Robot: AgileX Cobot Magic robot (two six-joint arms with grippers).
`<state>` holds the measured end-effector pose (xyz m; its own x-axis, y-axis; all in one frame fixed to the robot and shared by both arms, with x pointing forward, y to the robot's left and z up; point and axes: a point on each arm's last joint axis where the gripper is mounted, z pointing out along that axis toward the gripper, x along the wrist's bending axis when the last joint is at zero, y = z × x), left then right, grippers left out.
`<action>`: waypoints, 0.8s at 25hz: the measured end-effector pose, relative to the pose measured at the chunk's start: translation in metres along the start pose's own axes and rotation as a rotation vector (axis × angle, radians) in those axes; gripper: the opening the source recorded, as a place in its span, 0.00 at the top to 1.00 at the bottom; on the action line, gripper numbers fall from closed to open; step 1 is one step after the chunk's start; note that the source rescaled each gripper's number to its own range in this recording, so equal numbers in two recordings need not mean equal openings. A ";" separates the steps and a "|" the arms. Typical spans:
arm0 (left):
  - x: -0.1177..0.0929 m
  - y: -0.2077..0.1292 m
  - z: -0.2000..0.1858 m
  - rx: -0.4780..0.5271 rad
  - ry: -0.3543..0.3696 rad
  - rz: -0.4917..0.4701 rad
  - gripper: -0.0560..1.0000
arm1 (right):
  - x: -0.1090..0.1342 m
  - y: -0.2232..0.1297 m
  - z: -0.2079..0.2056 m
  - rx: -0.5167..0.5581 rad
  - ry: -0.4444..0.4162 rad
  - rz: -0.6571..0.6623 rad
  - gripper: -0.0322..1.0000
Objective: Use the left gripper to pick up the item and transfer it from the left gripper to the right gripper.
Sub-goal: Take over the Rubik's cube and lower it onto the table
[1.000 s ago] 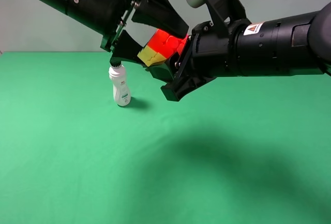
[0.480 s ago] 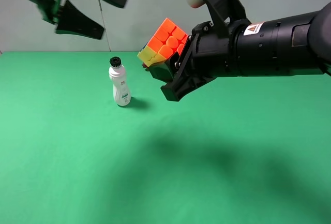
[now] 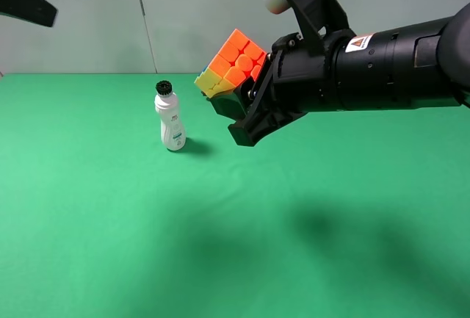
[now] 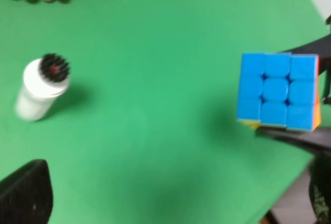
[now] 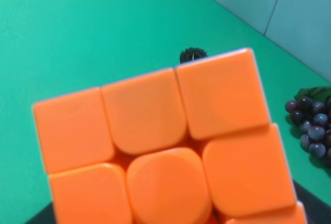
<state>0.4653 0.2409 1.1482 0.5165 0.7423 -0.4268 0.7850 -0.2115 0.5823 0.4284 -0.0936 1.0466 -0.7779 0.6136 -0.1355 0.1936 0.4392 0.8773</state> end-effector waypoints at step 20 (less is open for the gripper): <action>-0.037 -0.155 -0.041 -0.170 0.409 0.053 0.00 | 0.001 -0.001 0.000 0.013 0.015 0.020 0.97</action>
<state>0.3108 0.2720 1.1020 0.3498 0.9310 -0.1045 0.6759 -0.1736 0.7163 0.4271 -0.0932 1.0454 -0.7827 0.6124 -0.1112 0.2168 0.4357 0.8736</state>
